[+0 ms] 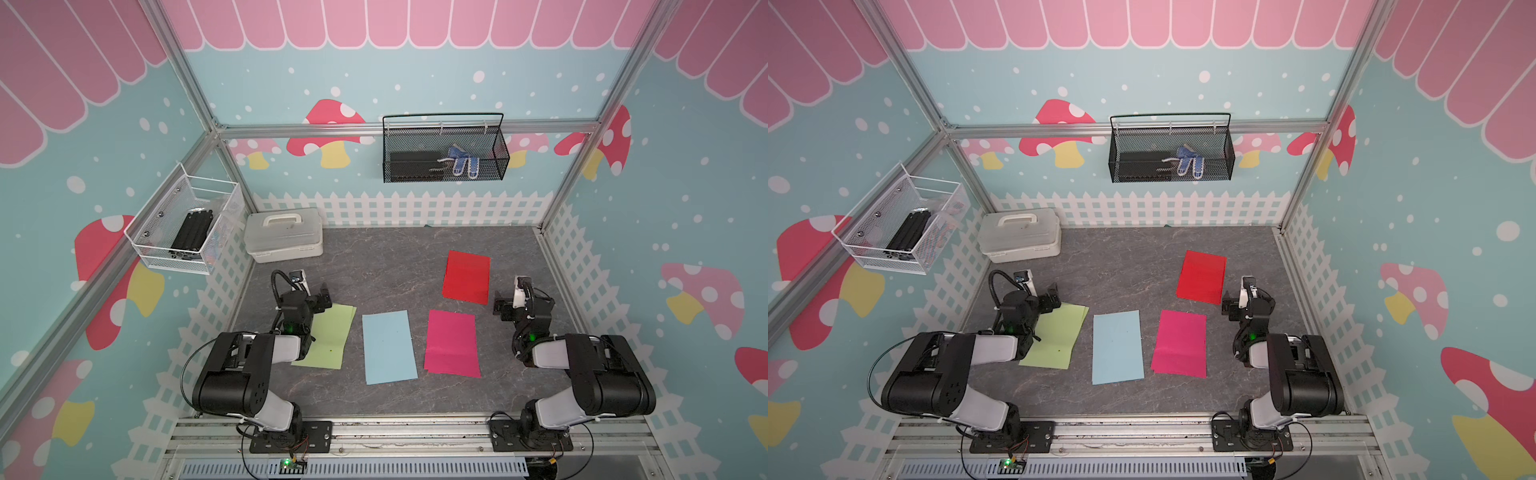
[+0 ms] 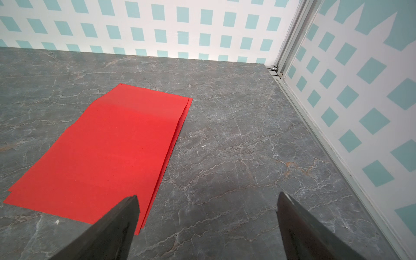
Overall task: Sort the scattered colored papers by color
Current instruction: Reset both arms
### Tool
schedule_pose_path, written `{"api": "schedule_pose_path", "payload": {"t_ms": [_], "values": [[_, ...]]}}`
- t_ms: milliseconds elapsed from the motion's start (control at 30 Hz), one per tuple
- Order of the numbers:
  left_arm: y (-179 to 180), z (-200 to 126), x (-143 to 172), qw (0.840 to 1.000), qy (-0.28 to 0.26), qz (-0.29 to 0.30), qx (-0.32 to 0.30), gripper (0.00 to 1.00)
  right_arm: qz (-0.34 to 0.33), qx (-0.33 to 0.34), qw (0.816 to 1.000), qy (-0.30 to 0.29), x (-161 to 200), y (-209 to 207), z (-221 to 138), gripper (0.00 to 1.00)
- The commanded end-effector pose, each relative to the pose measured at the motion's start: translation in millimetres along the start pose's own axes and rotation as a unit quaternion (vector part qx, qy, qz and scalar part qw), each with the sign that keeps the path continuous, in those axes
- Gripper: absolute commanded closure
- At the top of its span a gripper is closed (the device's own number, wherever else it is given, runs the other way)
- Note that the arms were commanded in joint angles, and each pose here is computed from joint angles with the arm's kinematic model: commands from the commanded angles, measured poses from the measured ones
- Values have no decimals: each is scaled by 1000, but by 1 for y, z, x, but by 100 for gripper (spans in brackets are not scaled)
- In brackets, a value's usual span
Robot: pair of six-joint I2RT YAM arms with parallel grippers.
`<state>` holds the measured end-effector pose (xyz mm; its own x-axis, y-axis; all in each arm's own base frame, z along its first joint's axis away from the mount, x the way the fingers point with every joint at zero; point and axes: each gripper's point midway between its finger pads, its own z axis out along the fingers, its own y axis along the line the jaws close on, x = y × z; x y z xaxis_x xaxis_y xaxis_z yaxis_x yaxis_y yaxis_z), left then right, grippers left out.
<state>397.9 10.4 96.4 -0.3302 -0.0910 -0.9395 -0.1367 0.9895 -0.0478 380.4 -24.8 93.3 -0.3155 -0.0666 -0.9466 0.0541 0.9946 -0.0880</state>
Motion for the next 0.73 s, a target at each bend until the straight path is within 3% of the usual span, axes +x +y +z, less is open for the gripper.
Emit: {"api": "schedule_pose_path", "payload": {"t_ms": [0, 700], "values": [[8, 0, -21, 999, -43, 20, -25, 1, -12, -7, 1000, -15, -10, 3, 2, 1], [7, -1, -21, 999, -41, 19, -24, 1, -23, -9, 1000, -1, -9, 7, 7, 1]]}}
